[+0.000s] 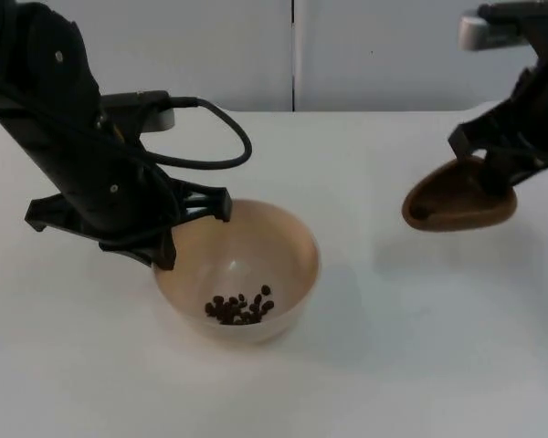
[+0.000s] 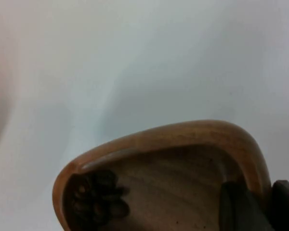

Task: Pick up the bowl with the left hand and pour the coffee beans from the cup into the bowl with the right hand.

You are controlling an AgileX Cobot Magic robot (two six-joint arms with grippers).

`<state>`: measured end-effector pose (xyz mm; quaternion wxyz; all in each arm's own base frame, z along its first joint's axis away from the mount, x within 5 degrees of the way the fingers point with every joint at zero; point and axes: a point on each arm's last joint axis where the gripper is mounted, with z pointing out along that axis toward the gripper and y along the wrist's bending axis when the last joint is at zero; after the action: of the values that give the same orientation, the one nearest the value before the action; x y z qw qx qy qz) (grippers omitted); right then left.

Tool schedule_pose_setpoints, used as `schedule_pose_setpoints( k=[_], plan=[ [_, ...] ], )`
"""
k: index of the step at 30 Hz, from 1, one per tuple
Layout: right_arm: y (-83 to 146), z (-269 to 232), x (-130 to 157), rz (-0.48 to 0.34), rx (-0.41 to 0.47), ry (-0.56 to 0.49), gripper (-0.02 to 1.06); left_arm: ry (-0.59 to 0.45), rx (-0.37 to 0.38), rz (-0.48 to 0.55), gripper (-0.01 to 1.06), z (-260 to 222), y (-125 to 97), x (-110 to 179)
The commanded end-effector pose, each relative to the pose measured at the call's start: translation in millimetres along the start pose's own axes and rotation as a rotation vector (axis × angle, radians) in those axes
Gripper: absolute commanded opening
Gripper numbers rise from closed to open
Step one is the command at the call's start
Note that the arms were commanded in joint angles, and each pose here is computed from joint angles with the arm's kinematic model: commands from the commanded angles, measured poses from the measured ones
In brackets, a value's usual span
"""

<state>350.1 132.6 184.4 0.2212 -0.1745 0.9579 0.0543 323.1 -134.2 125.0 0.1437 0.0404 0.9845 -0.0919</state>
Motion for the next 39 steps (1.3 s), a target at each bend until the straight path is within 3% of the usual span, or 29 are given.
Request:
schedule_pose_setpoints(
  k=[1,14,25,39],
  plan=[
    [-4,-1,0,0.017,0.007,-0.042,0.0,-0.014,0.008,-0.009,0.0,1,0,-3],
    [-11,43,30,0.058,0.021,0.005,0.0,-0.028,0.009,-0.016,0.0,2,0,-4],
    [-12,73,41,0.082,0.025,0.043,0.0,-0.021,0.006,-0.012,0.0,2,0,-3],
    [-12,76,43,0.087,0.025,0.05,0.0,-0.025,0.005,-0.009,0.0,2,0,-3]
  ],
)
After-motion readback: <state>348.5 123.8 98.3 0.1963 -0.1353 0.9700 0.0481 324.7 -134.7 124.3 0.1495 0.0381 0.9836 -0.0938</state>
